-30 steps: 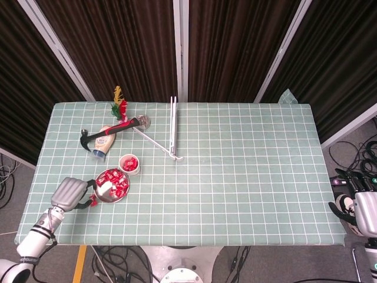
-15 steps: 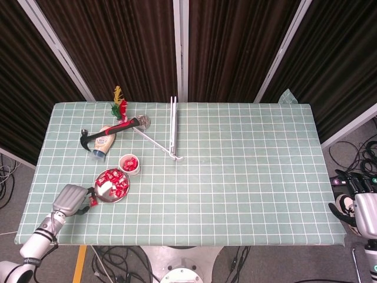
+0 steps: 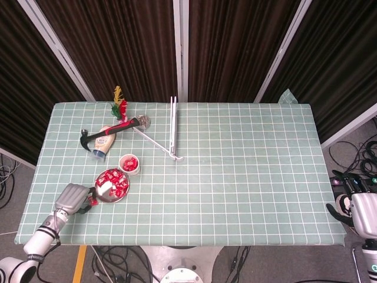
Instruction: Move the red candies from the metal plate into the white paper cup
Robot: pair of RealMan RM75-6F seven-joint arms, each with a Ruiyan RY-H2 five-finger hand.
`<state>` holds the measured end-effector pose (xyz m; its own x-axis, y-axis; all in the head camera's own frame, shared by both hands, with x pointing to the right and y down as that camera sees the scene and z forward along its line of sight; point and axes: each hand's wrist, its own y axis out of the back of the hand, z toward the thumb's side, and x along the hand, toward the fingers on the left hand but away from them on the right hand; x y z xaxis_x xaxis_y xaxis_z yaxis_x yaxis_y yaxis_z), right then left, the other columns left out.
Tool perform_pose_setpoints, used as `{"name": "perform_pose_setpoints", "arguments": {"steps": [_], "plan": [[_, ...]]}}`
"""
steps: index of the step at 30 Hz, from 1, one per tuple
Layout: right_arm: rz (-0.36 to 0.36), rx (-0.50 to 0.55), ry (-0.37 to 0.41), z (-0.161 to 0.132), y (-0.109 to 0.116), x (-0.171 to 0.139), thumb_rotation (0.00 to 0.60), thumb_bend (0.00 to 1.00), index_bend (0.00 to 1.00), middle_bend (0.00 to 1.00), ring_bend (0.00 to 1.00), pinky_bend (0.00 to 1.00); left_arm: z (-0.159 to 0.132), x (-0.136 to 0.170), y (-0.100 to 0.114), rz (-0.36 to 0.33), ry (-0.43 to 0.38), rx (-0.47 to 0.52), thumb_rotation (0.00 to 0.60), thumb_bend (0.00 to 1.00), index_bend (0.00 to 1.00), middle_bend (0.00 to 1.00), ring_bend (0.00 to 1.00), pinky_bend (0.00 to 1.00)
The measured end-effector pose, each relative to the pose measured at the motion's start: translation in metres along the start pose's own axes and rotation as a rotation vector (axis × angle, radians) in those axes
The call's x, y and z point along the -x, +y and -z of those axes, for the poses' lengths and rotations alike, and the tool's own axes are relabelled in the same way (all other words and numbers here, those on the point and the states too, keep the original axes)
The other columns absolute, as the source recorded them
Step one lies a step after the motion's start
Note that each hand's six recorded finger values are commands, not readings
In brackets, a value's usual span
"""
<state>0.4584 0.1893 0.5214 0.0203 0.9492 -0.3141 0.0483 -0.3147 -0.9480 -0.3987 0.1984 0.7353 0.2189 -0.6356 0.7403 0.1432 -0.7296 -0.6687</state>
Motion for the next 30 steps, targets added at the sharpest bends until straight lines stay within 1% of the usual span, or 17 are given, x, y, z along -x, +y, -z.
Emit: {"name": "perform_pose_setpoints", "arguments": {"steps": [4,7,11,13,16,19,20,23,26,30], "plan": [[-0.015,0.001,0.002,-0.001,-0.002,0.0,0.6,0.11,0.17,0.31,0.19,0.47,0.001,-0.001,0.002,-0.017,0.002,0.014,0.6,0.3,0.6,0.99,0.97,1.0],[-0.02,0.001,0.004,-0.002,-0.003,0.0,0.6,0.11,0.17,0.31,0.2,0.47,0.002,0.0,0.007,-0.047,0.009,0.026,0.6,0.33,0.61,0.99,0.98,1.0],[-0.027,0.003,0.007,-0.002,-0.004,0.0,0.6,0.11,0.17,0.31,0.2,0.47,0.005,0.0,0.02,-0.096,0.017,0.046,0.6,0.34,0.63,1.0,0.98,1.0],[-0.029,0.003,0.007,-0.002,-0.005,0.0,0.6,0.11,0.17,0.31,0.2,0.47,0.005,0.001,0.026,-0.11,0.016,0.057,0.6,0.34,0.63,1.0,0.98,1.0],[-0.038,0.001,0.008,-0.001,-0.006,0.0,0.6,0.11,0.17,0.31,0.19,0.47,0.003,0.002,0.042,-0.152,0.01,0.101,0.6,0.34,0.63,1.0,0.98,1.0],[-0.051,-0.003,0.012,-0.002,-0.009,0.001,0.6,0.11,0.17,0.31,0.19,0.47,-0.002,-0.003,0.071,-0.223,-0.01,0.135,0.6,0.35,0.63,1.0,0.98,1.0],[-0.056,-0.003,0.016,-0.003,-0.01,0.002,0.6,0.11,0.17,0.31,0.19,0.47,-0.006,-0.007,0.083,-0.25,-0.025,0.141,0.6,0.34,0.63,1.0,0.98,1.0],[-0.068,-0.002,0.027,-0.005,-0.012,0.003,0.6,0.11,0.17,0.31,0.2,0.47,-0.021,-0.021,0.112,-0.3,-0.074,0.153,0.6,0.34,0.62,1.0,0.98,1.0],[-0.079,-0.002,0.038,-0.007,-0.015,0.003,0.6,0.11,0.17,0.31,0.2,0.47,-0.04,-0.038,0.134,-0.316,-0.126,0.16,0.6,0.34,0.62,0.99,0.98,1.0],[-0.082,-0.001,0.047,-0.008,-0.016,0.003,0.6,0.11,0.17,0.32,0.2,0.47,-0.065,-0.063,0.148,-0.296,-0.178,0.166,0.6,0.35,0.62,0.99,0.98,1.0]]}}
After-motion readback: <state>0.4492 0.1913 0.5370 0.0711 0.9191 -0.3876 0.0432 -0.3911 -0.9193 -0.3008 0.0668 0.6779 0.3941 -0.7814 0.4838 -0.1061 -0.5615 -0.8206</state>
